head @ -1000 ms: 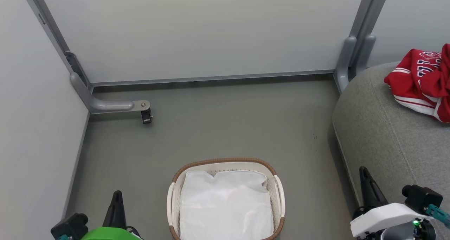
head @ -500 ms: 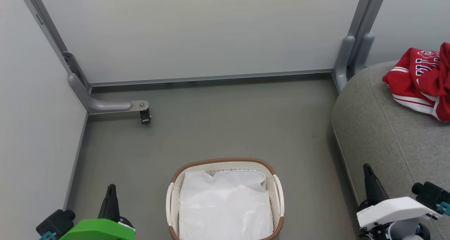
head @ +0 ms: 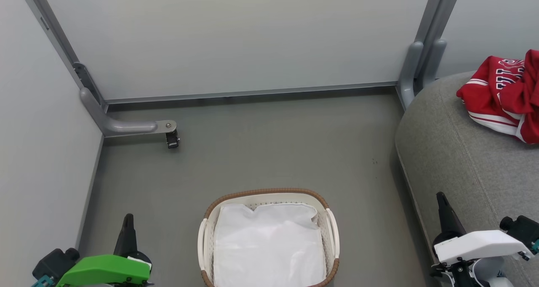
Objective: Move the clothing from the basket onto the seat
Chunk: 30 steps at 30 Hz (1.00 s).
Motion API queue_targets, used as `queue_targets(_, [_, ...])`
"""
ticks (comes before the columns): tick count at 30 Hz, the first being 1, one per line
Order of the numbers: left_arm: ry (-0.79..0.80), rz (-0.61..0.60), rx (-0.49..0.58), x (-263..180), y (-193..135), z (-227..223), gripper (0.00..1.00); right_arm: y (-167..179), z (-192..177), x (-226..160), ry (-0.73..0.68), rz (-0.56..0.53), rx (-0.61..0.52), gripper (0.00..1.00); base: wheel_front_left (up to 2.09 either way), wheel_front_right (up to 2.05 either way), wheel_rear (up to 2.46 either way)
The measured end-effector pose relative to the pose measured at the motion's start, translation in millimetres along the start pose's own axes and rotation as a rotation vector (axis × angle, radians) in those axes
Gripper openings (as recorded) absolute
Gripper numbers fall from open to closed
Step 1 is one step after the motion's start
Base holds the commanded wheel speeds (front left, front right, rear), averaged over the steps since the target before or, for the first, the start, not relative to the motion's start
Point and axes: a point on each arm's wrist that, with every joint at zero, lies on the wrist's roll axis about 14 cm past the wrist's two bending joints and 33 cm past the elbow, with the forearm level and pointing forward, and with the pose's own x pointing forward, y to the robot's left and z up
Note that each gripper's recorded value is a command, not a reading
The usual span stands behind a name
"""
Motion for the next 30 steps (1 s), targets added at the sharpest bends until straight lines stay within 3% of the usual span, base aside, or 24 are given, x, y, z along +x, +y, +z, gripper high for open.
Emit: queue_targets(30, [-0.004,-0.056,-0.294,12.0,-16.6,14.0,0.0,1.2,10.3,6.1,-0.003,0.002,0.316,0.0,0.0,0.0,0.0])
